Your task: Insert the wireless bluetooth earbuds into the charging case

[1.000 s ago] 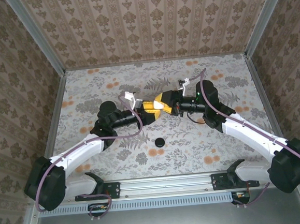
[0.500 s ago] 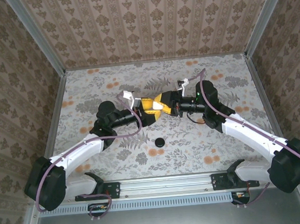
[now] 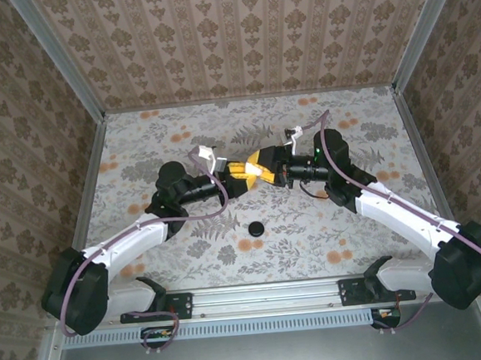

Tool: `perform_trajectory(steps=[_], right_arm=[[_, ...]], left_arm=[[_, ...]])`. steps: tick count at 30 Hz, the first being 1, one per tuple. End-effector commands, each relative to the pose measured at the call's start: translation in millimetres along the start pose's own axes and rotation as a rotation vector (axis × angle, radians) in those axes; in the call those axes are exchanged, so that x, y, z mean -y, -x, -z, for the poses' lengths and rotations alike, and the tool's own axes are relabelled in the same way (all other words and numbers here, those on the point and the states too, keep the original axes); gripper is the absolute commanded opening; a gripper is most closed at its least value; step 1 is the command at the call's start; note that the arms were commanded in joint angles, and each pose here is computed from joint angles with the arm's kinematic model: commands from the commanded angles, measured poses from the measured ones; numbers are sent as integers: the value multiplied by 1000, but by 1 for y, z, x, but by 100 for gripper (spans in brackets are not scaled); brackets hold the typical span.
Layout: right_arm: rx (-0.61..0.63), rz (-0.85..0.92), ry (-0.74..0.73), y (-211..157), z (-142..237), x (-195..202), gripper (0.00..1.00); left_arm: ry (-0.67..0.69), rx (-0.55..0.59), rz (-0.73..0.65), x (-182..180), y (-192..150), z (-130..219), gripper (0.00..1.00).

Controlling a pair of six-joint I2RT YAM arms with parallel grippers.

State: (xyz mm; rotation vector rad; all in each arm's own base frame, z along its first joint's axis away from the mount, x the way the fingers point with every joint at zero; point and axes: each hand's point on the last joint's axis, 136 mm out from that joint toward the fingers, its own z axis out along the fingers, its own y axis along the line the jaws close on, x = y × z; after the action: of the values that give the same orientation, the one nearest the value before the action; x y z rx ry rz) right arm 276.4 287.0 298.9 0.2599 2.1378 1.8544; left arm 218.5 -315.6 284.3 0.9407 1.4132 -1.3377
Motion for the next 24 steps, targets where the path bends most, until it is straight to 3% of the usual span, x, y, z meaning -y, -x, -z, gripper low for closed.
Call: perform_trajectory(steps=[1, 4, 6, 8, 12, 15, 20, 24], right_arm=[[-61, 6, 11, -12, -4, 0, 30], [-63, 4, 6, -12, -5, 1, 30], [-65, 3, 5, -12, -5, 2, 30], [-65, 4, 3, -12, -6, 3, 30], [-67, 4, 5, -12, -6, 2, 30], [-70, 5, 4, -13, -6, 2, 30], [-70, 9, 11, -12, -5, -2, 30], [-70, 13, 16, -12, -5, -6, 30]], left_arm=[[-21, 31, -30, 4, 10, 0, 26], [-18, 32, -33, 4, 10, 1, 26], [-14, 34, -33, 4, 10, 1, 35], [-12, 36, -35, 5, 11, 2, 51], [-12, 35, -40, 5, 12, 2, 60], [-18, 31, -41, 6, 11, 1, 56], [-28, 21, -37, 6, 8, 1, 32], [-25, 24, -41, 6, 9, 1, 22]])
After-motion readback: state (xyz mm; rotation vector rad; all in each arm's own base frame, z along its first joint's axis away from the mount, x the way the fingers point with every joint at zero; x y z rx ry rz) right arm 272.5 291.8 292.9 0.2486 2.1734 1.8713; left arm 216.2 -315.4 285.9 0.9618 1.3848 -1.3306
